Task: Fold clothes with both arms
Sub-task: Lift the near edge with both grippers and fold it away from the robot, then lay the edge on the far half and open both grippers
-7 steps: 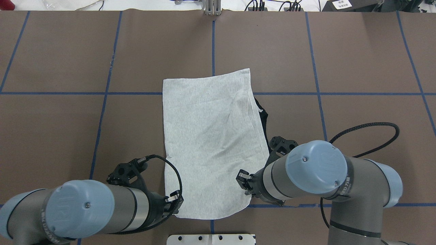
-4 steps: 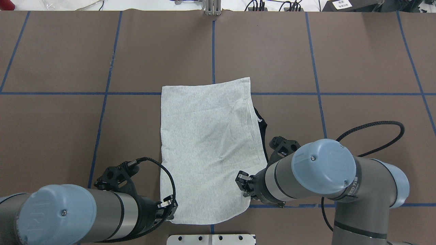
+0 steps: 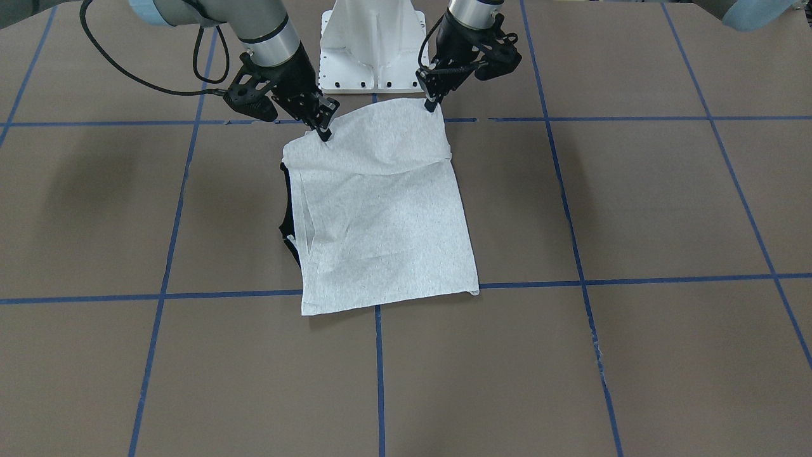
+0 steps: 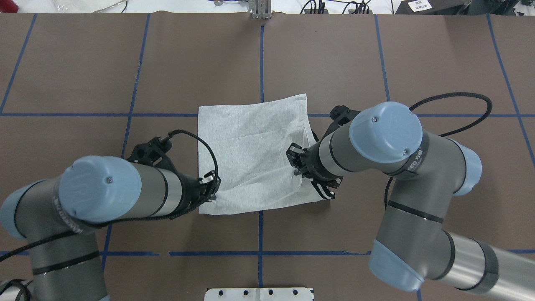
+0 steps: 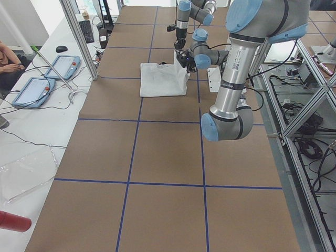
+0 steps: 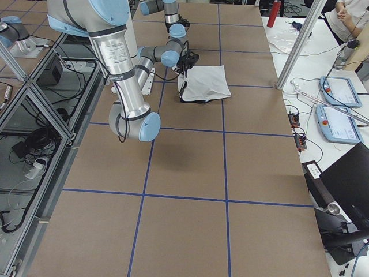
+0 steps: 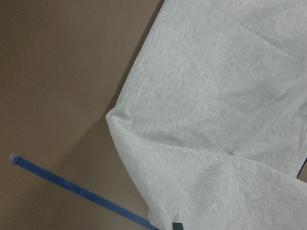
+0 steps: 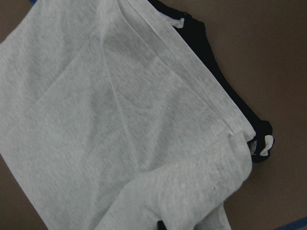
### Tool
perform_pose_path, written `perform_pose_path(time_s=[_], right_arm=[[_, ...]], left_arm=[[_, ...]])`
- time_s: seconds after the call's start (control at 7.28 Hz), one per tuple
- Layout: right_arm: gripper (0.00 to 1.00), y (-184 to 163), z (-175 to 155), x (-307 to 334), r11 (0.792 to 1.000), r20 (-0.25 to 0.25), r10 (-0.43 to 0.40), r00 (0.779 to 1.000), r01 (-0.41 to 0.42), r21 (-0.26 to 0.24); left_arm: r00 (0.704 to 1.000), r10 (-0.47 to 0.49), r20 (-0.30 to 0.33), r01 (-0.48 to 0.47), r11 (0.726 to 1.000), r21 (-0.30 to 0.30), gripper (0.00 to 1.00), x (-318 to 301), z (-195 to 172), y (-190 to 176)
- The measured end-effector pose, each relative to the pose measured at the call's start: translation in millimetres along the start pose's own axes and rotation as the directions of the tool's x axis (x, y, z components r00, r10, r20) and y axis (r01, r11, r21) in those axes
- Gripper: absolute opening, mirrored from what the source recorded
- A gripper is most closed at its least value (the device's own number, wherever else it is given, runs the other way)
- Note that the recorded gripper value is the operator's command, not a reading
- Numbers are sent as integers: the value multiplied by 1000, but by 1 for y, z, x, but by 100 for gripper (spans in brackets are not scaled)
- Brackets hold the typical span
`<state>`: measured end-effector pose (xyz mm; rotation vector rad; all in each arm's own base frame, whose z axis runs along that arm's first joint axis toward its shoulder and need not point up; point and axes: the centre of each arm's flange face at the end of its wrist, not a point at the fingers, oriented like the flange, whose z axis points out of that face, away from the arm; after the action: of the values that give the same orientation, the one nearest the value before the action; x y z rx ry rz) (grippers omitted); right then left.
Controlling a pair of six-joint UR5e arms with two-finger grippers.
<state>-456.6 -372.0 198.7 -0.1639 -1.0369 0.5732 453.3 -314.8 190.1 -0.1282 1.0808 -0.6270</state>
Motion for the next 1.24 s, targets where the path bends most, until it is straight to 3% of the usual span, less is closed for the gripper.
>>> perform_pose_path(time_s=[0.41, 0.69, 0.96, 1.24], right_arm=[[0, -58, 34, -52, 998, 28, 17, 999, -19, 66], [100, -88, 49, -82, 995, 10, 40, 999, -41, 89], [100, -108, 71, -95, 995, 9, 25, 1000, -26, 97], [100, -134, 72, -97, 996, 13, 40, 999, -41, 84]], left_arm=[[998, -2, -55, 8, 994, 106, 0, 32, 9, -75], [997, -26, -76, 37, 988, 150, 98, 54, 34, -112], [996, -48, -76, 62, 979, 193, 100, 61, 50, -156], [998, -19, -53, 28, 982, 189, 100, 59, 43, -192]])
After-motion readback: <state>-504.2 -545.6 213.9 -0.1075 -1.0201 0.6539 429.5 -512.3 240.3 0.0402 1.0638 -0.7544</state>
